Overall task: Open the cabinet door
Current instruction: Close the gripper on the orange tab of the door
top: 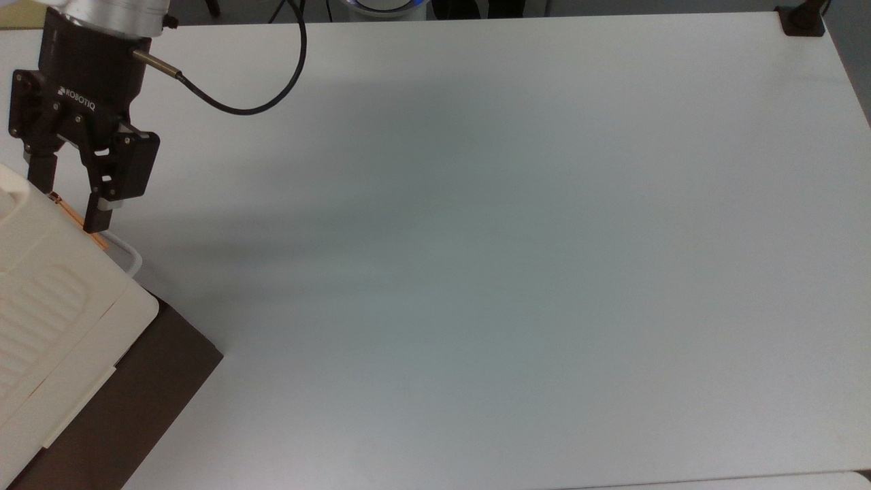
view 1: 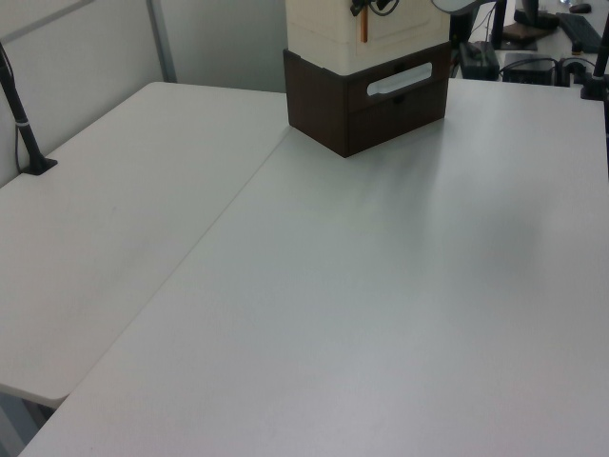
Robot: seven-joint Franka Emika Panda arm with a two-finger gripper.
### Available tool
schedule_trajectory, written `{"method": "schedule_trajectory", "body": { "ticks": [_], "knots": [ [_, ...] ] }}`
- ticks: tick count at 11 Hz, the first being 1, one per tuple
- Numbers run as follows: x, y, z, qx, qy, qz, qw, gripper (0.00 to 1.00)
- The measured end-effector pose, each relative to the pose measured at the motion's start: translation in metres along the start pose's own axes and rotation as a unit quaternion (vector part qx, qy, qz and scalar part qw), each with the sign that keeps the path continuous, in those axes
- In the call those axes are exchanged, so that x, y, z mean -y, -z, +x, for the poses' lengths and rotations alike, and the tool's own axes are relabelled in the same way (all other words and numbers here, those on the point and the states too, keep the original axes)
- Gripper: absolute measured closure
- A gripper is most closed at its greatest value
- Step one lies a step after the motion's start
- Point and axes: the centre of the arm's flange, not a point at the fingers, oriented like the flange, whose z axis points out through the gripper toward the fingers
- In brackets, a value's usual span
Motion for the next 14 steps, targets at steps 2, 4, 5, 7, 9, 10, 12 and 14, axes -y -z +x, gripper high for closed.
{"method": "schedule_trajectory", "body": {
  "ticks": [2, 4, 5, 7, 9, 10, 12, 14],
  "knots": [
    [0.0012, 0.0002, -0.0003, 0.0, 0.001, 0.001, 1.0, 0.43],
    [0.0042, 0.0007, -0.0011, -0.001, 0.005, 0.001, 1.0, 0.57],
    [0.0048, 0.0009, -0.0013, -0.002, 0.01, -0.002, 0.9999, 0.62],
    [0.004, 0.0006, -0.0013, -0.004, 0.014, -0.005, 0.9999, 0.67],
    [0.0028, 0.0003, -0.0012, -0.004, 0.016, -0.008, 0.9998, 0.74],
    [0.0042, 0.0006, -0.0016, -0.004, 0.018, -0.007, 0.9998, 0.8],
    [0.0048, 0.0005, -0.0021, -0.003, 0.021, -0.008, 0.9998, 0.81],
    [0.0078, -0.0014, -0.0069, 0.016, 0.024, -0.015, 0.9995, 0.84]
  ]
}}
